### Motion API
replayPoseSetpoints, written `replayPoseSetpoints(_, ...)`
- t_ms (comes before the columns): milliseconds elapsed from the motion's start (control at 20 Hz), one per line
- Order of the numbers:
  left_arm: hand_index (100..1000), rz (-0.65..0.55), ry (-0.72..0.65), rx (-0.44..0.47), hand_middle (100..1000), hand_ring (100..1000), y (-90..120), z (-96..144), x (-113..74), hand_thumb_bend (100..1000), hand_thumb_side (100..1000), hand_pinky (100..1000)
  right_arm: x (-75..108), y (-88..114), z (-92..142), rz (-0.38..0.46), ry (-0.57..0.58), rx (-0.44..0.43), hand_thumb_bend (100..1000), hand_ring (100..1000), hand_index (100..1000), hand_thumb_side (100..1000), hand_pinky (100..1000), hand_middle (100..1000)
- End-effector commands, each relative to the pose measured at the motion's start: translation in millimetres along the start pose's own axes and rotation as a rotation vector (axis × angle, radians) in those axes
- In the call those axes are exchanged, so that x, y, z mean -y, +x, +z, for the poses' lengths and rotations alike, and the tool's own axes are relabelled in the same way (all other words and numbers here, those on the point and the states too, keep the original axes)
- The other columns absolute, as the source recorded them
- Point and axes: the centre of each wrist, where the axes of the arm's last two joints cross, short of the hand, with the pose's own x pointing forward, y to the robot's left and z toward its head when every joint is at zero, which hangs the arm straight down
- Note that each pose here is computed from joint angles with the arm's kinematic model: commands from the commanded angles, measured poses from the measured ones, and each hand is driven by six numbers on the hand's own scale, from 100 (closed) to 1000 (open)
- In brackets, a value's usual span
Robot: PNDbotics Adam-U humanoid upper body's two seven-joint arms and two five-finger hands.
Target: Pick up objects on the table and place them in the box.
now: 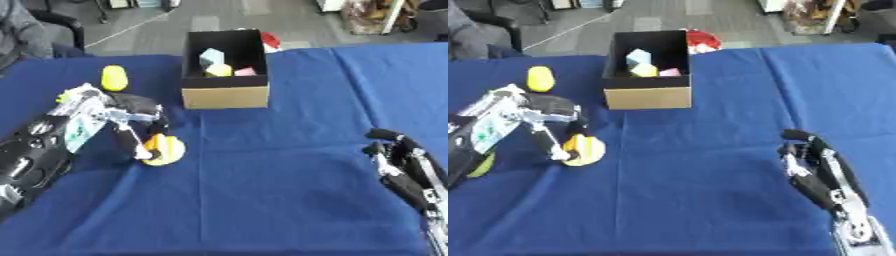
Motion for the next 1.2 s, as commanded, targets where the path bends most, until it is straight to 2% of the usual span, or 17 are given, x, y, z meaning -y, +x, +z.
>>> replayPoseSetpoints(50, 643, -0.150, -0.122, 0.160, 424, 456, -4, 32, -35.3, 100, 276, 651, 8.1, 5, -2, 0.025, -0.008, 0.017, 100, 665, 802, 370, 758, 743)
replayPoseSetpoints(250, 654, -0.159, 0.125, 0.114, 432, 463, 11, 64, -94.9, 103, 272, 667, 7.5, 4, -1, 0.023, -0.009, 0.013, 100, 665, 802, 369, 758, 743)
replayPoseSetpoints(300, 658, -0.160, 0.181, 0.093, 436, 467, 14, 67, -108.5, 137, 270, 671, 7.0, 3, 0, 0.021, -0.008, 0.011, 100, 665, 802, 367, 758, 744)
replayPoseSetpoints(450, 689, -0.139, 0.332, 0.001, 477, 507, 19, 54, -142.3, 158, 257, 687, 5.1, 3, 0, 0.015, -0.004, 0.009, 100, 665, 802, 366, 758, 744)
replayPoseSetpoints(550, 696, -0.121, 0.394, -0.063, 490, 512, 20, 34, -152.7, 177, 252, 686, 4.3, 2, 0, 0.012, -0.004, 0.009, 100, 665, 802, 365, 758, 743)
replayPoseSetpoints(600, 697, -0.112, 0.418, -0.100, 492, 513, 21, 22, -156.3, 195, 251, 686, 4.0, 2, 0, 0.010, -0.004, 0.009, 100, 665, 802, 362, 758, 743)
replayPoseSetpoints(700, 699, -0.092, 0.460, -0.174, 490, 512, 24, -4, -158.7, 162, 239, 683, 2.9, 2, -1, 0.005, -0.003, 0.009, 100, 665, 802, 357, 758, 743)
replayPoseSetpoints(950, 704, -0.034, 0.560, -0.336, 489, 513, 38, -58, -150.0, 113, 224, 682, -0.4, 3, -2, -0.010, 0.002, 0.015, 100, 665, 802, 350, 758, 743)
replayPoseSetpoints(1200, 717, 0.037, 0.626, -0.518, 499, 530, 49, -89, -134.4, 100, 219, 689, -3.2, 4, -4, -0.022, 0.009, 0.020, 100, 665, 802, 342, 758, 743)
